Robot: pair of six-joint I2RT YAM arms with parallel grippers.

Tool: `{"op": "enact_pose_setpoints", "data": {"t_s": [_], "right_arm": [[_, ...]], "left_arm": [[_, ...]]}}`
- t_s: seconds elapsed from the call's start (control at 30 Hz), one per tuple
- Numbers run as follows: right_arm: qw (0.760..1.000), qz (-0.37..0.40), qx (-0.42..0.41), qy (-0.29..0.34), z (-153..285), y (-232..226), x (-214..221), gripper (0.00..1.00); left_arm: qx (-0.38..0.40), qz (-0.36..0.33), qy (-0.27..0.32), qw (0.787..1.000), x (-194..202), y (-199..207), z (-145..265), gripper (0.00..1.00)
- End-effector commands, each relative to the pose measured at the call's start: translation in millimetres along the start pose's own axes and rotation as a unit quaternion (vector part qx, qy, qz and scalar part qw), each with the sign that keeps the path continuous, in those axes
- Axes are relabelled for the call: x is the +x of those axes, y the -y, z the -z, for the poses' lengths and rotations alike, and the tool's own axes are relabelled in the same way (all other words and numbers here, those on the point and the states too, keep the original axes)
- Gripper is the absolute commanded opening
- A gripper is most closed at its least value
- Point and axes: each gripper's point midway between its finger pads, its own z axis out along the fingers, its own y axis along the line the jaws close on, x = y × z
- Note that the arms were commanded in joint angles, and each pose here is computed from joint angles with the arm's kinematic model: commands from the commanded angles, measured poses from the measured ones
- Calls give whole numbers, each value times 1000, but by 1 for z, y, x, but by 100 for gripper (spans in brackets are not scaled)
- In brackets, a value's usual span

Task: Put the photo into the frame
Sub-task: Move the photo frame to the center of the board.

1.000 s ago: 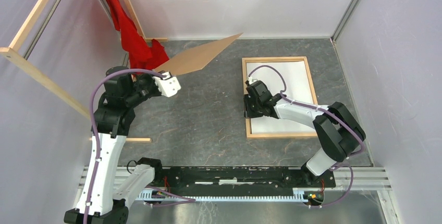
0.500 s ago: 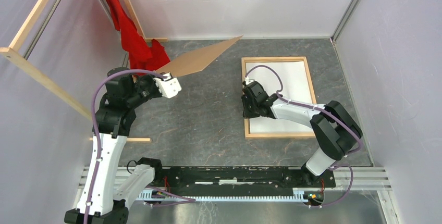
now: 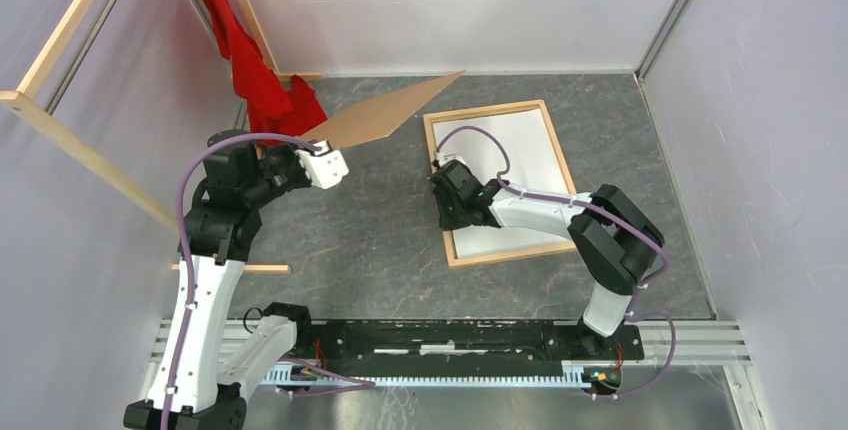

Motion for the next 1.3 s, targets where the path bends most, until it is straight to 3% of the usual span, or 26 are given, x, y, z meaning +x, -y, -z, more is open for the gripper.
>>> {"op": "enact_pose_setpoints", "data": {"t_s": [0.0,0.27,0.5,0.63,0.83,1.07,1.13,1.27], "right_arm": [[998,-42,-25,24,0,-40,-19,21],[982,-176,-59,37,-4,-92,-20,15],[980,-156,-101,76,15,-159,-62,20],[978,-94,-136,130,54,-170,-94,29],[963,48,-137,229,132,-125,-102,60],[952,106,-112,264,172,-95,-116,72],[932,168,-116,298,200,-91,-131,73],[866,348,-96,347,241,-71,-127,83]], "left_arm": [[-67,-24,38,997,-24,-35,10,2],[-68,-28,37,997,-24,-35,10,2],[-55,-30,42,997,-27,-31,12,2],[-41,-35,41,998,-27,-26,13,2],[-27,-35,54,998,-33,-23,13,2],[-8,-31,63,998,-36,-18,11,2],[3,-34,66,997,-39,-17,13,2],[25,-38,77,996,-47,-12,17,2]]}}
